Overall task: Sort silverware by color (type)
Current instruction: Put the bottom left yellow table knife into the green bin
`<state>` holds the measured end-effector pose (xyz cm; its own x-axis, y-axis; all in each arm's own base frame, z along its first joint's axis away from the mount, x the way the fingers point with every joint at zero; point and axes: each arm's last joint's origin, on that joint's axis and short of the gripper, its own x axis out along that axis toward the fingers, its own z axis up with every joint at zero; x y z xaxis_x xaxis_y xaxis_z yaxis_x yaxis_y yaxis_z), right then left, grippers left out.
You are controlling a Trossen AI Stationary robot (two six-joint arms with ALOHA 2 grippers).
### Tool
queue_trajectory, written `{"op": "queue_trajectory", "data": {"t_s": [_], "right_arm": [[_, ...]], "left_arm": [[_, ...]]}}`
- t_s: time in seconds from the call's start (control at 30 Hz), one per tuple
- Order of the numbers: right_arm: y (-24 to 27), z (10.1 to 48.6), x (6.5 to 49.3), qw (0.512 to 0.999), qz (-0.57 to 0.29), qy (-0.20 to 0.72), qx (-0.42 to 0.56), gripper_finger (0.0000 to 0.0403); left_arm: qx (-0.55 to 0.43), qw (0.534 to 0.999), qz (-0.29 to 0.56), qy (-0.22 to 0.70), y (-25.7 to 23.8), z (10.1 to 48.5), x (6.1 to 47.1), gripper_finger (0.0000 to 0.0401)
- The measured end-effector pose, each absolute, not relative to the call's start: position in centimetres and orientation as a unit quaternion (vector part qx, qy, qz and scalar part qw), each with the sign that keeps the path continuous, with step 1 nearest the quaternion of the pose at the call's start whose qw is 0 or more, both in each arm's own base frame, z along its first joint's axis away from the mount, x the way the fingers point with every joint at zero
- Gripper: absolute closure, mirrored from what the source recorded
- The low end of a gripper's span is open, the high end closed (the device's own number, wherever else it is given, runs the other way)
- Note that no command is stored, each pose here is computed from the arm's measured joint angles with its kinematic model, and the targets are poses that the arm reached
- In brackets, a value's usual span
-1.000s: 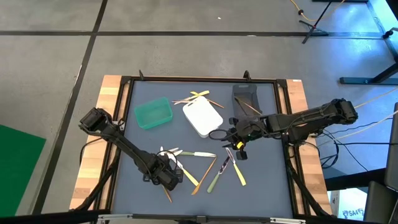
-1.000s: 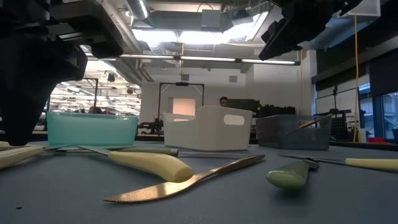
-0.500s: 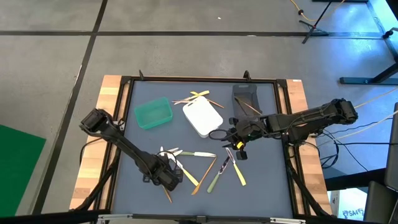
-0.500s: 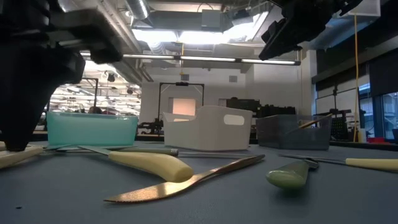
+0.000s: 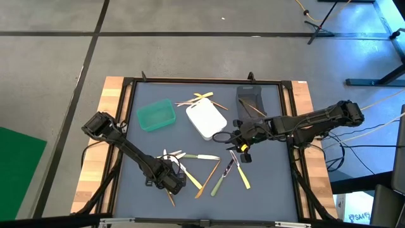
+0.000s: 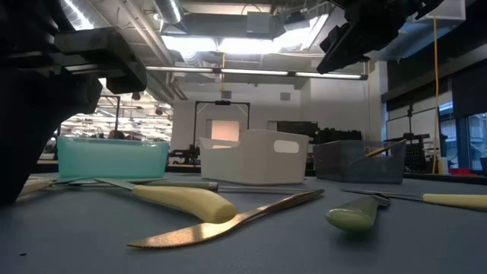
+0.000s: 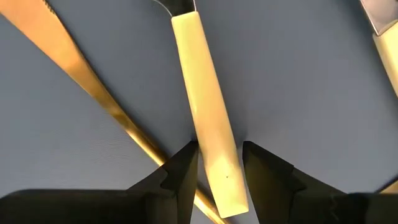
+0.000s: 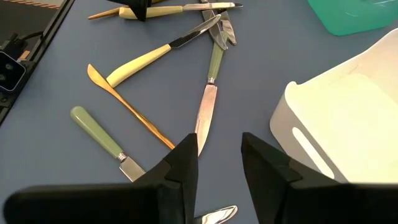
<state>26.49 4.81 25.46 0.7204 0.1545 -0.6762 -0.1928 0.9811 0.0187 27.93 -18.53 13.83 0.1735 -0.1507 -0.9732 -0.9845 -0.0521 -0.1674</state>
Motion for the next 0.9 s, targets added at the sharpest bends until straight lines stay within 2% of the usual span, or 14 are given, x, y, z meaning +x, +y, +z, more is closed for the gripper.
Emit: {"op": "queue_trajectory", "data": {"t_s": [0.3,0.9], "right_arm": [[4.8,25.5,26.5,0.927,0.094,0.362,-0.026,0.0292],[4.8,25.5,26.5,0.927,0.094,0.362,-0.028,0.0292]], "left_arm": [[-0.587,0.491,0.426,0.483,-18.5,13.8,27.9,0.0323],[-0.592,0.507,0.403,0.480,-18.3,15.2,27.7,0.0323]]}}
